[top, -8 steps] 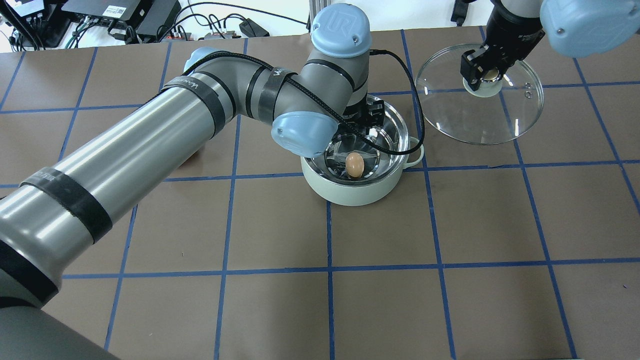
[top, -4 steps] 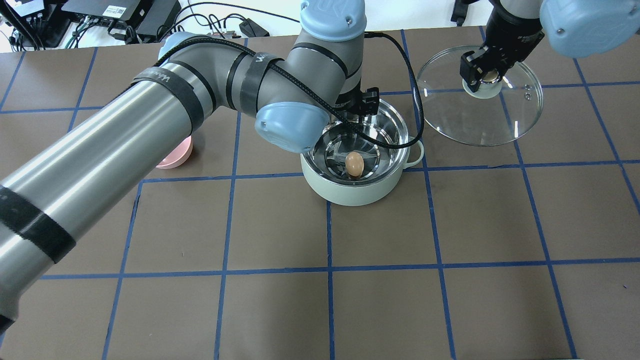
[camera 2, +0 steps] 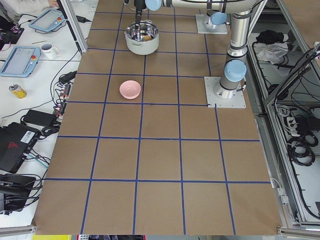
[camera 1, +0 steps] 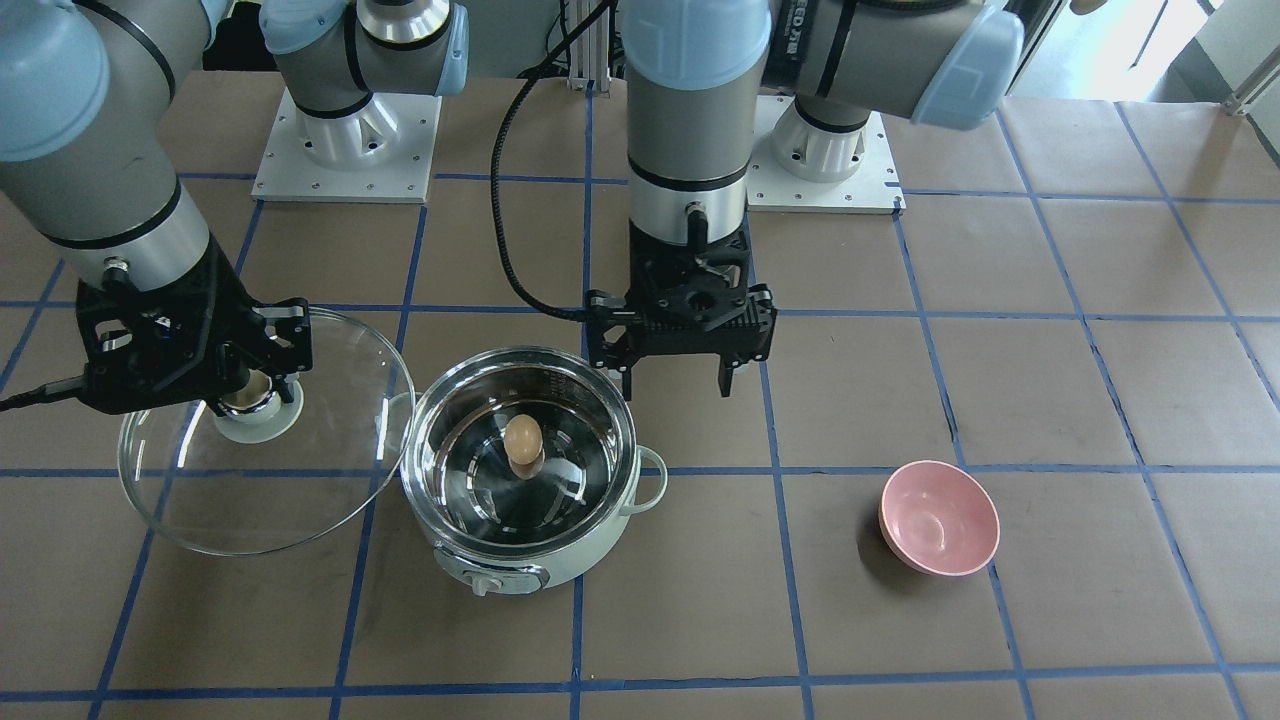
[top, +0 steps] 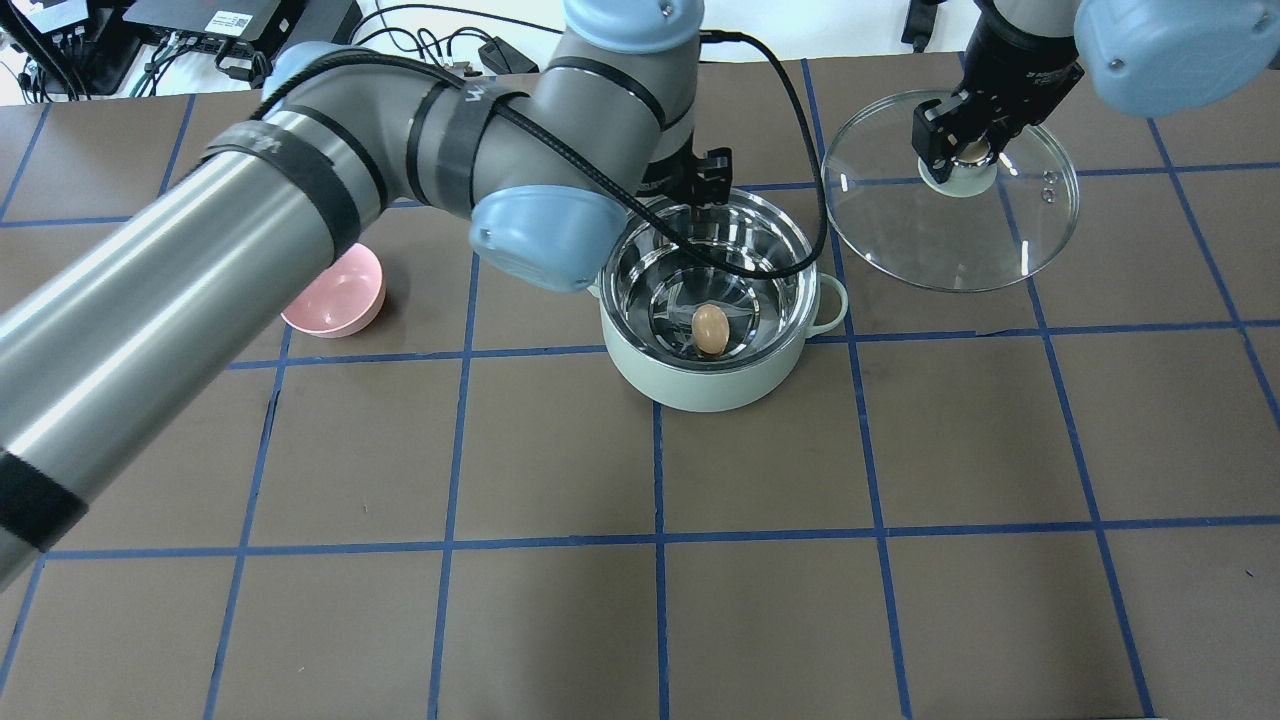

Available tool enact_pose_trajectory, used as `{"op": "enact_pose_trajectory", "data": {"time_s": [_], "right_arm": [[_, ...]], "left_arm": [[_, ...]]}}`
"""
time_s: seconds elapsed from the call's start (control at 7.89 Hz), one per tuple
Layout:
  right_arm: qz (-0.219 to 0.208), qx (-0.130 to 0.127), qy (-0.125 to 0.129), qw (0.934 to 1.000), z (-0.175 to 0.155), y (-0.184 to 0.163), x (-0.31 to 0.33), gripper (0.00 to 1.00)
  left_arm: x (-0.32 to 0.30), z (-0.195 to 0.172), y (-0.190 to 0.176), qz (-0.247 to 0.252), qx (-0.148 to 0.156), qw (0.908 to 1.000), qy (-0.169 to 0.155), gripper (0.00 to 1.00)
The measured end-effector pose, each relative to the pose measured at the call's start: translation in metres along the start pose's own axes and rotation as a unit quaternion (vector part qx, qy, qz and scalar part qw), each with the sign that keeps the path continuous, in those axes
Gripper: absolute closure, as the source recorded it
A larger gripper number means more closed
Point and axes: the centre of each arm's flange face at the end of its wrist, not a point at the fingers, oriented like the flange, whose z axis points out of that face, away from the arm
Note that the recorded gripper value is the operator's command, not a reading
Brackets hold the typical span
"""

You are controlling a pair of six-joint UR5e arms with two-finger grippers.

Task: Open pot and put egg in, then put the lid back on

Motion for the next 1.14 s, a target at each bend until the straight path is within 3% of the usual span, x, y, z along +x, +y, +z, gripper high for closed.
{"op": "enact_pose_trajectory", "data": {"time_s": [0.13,0.38,0.63,1.14], "right_arm": [[0.011,0.008,0.0,0.9999,0.0,-0.004,-0.028,1.0],[0.033,0.015,-0.004,0.9993,0.003,-0.009,-0.08,1.0],[0.052,0.02,-0.007,0.9984,0.016,-0.017,-0.124,1.0],[0.071,0.015,-0.013,0.9973,0.054,-0.029,-0.182,1.0]], "left_arm": [[-0.03,-0.013,-0.004,-0.001,-0.008,0.9999,-0.009,0.16],[-0.087,-0.035,-0.013,-0.021,-0.01,0.9995,-0.02,0.57],[-0.125,-0.052,-0.011,-0.032,-0.023,0.9988,-0.029,0.0],[-0.168,-0.08,-0.004,-0.025,-0.033,0.9987,-0.03,0.0]]}}
